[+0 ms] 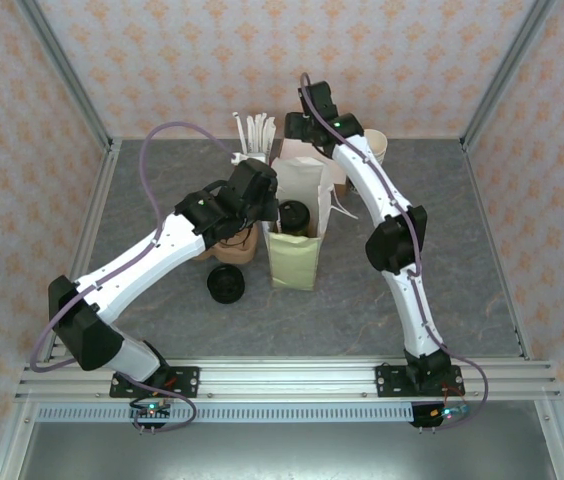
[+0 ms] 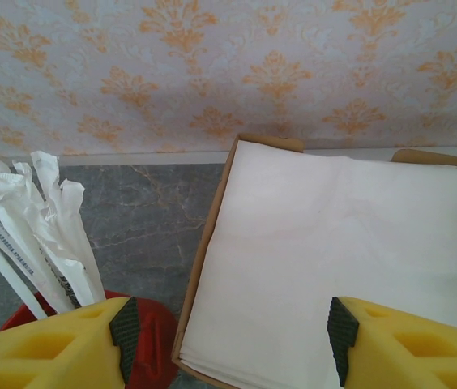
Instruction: Pack the takeout coffee
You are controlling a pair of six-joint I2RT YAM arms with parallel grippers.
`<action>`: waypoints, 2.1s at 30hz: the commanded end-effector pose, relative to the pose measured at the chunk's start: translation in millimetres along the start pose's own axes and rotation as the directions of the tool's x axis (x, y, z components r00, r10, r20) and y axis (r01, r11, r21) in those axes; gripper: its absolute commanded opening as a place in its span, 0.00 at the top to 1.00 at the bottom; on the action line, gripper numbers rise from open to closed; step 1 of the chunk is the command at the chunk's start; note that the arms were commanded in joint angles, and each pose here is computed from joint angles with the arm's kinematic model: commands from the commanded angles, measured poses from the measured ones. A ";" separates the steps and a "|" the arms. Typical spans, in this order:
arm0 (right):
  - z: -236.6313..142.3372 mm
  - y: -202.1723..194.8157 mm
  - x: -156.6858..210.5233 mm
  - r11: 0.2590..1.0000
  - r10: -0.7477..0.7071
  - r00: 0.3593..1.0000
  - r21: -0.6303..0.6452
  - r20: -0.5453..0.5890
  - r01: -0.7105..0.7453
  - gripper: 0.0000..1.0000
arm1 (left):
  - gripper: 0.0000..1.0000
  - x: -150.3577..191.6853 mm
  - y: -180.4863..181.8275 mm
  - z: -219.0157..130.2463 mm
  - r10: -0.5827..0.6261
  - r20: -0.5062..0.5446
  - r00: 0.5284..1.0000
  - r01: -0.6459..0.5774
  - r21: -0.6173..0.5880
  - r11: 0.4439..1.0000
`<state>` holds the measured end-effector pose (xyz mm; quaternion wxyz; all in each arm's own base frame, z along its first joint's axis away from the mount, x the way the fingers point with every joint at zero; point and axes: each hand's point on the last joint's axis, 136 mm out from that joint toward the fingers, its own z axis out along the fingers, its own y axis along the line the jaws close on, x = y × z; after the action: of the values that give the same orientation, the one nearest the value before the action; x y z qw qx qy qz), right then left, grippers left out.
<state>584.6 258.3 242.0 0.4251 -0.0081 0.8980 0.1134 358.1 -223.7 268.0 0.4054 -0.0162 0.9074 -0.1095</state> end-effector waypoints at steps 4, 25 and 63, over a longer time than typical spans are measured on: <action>9.5 -21.5 1.0 0.997 0.038 0.999 0.071 0.005 -0.038 0.35 | 0.88 -6.3 21.0 -26.3 -0.016 0.036 0.999 0.018 -0.054 0.998; 81.6 -44.6 49.6 0.982 0.023 0.999 0.186 -0.036 -0.016 0.36 | 0.90 4.2 46.4 -37.2 -0.097 0.046 0.994 0.101 -0.085 0.991; 130.6 -81.2 114.7 0.944 0.031 0.990 0.328 -0.136 0.016 0.47 | 0.91 4.8 49.0 -44.2 -0.126 0.069 0.990 0.130 -0.060 0.990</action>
<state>623.5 224.3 62.7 0.3663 0.0514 0.9289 -0.0178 324.9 -177.2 270.6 0.4057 -0.0733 0.9053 -0.1020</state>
